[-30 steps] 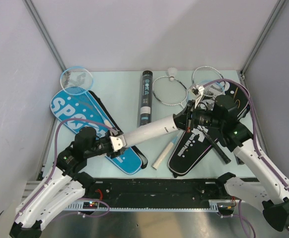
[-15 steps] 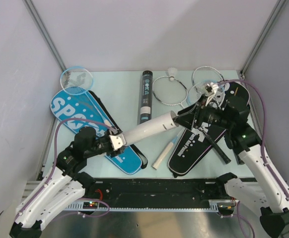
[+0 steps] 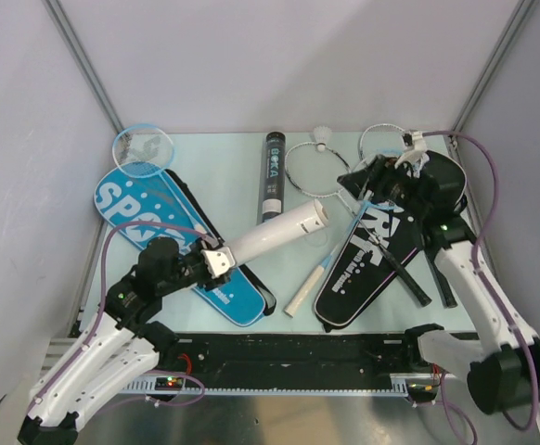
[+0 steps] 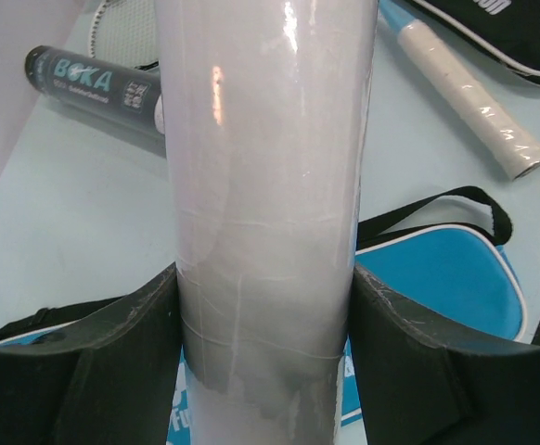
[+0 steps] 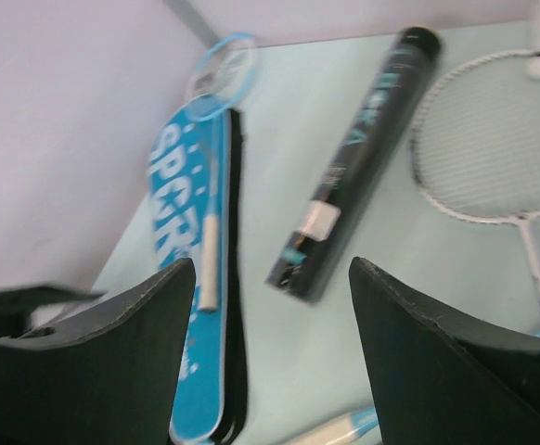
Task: Pack up the badminton gear
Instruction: Place the shuttlecock at the shuttle tube, then adjust the shuttlecock at the center of the board.
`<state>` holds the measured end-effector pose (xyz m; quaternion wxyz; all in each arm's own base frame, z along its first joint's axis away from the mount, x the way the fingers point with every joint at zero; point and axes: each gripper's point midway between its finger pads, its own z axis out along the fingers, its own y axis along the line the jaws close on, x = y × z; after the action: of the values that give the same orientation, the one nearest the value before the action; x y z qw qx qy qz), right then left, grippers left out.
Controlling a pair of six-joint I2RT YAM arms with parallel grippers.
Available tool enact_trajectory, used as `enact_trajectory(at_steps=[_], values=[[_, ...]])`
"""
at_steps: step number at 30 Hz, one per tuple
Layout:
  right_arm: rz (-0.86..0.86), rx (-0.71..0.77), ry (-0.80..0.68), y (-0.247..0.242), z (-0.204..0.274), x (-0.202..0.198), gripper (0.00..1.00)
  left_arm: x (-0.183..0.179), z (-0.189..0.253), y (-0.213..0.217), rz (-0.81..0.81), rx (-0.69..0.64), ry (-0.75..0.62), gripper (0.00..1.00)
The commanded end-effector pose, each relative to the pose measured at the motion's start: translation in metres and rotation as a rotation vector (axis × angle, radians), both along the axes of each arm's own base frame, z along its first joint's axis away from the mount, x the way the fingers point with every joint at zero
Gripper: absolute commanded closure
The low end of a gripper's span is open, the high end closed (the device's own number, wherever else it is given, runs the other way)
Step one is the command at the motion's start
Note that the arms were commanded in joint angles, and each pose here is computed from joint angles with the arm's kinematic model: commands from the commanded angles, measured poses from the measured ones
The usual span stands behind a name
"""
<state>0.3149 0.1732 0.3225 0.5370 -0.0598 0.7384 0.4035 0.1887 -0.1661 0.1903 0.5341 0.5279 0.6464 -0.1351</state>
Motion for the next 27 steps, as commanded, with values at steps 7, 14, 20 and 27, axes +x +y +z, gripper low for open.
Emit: enact_trajectory(at_steps=[7, 14, 20, 27], values=[[-0.382, 0.034, 0.005, -0.027, -0.041, 0.157, 0.31, 0.023, 0.055, 0.017, 0.171, -0.125, -0.198, 0.77], [-0.456, -0.001, 0.104, -0.007, -0.098, 0.258, 0.32, 0.024, 0.063, 0.022, 0.202, -0.162, -0.231, 0.77], [-0.477, 0.016, 0.184, 0.007, -0.144, 0.313, 0.33, 0.025, 0.064, 0.024, 0.212, -0.156, -0.239, 0.77], [-0.512, 0.066, 0.253, 0.014, -0.183, 0.346, 0.33, 0.025, 0.073, 0.025, 0.221, -0.171, -0.252, 0.77]])
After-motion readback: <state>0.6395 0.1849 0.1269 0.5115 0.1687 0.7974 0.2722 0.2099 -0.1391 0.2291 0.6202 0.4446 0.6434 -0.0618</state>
